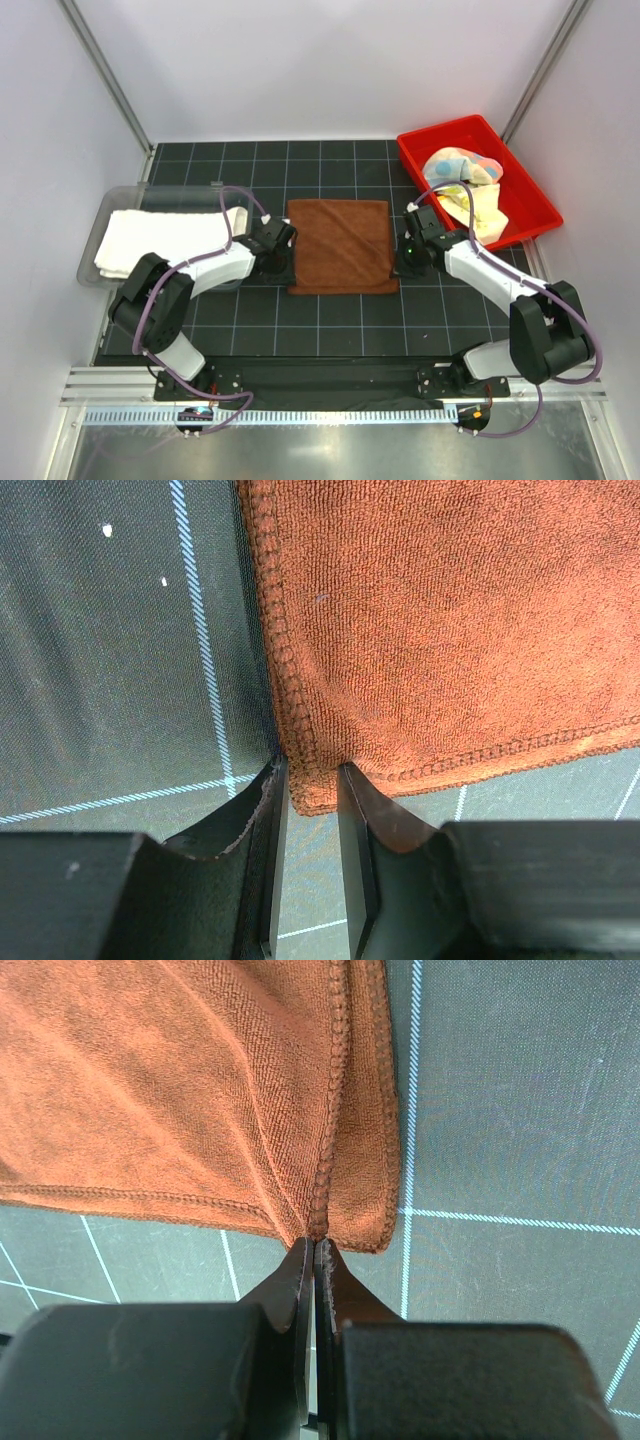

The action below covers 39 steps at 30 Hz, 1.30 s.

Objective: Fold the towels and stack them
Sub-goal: Fold the towel

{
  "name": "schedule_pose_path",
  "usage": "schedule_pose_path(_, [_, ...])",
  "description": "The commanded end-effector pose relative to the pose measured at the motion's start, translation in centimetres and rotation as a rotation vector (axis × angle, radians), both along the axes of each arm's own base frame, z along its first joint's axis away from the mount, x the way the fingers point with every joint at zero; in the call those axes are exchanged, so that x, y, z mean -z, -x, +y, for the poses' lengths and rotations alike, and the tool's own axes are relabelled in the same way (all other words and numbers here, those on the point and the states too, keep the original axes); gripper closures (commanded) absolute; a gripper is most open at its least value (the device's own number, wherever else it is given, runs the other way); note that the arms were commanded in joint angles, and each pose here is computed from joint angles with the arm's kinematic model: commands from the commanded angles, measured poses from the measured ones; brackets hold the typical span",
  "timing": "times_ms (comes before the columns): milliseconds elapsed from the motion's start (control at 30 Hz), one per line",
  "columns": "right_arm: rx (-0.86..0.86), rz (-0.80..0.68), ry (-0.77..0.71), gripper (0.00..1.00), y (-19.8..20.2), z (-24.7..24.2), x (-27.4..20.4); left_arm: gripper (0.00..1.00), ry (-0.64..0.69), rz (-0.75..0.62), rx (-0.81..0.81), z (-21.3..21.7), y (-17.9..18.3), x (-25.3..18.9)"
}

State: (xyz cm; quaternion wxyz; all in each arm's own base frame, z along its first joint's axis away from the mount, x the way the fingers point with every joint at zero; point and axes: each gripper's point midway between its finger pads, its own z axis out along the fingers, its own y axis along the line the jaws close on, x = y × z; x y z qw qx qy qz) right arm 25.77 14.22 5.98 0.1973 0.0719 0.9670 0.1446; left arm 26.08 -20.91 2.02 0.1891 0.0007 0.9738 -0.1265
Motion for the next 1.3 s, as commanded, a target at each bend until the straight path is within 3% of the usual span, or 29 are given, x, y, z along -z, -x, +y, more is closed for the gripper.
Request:
schedule_pose_path(0, [-0.011, -0.022, -0.002, 0.99, -0.6, 0.3, -0.1, 0.71, 0.025, -0.065, -0.015, -0.8, -1.6, -1.3])
schedule_pose_path(1267, [-0.01, -0.014, 0.016, 0.99, -0.4, 0.2, 0.9, 0.71, 0.085, -0.114, -0.003, -2.7, -2.6, -2.5])
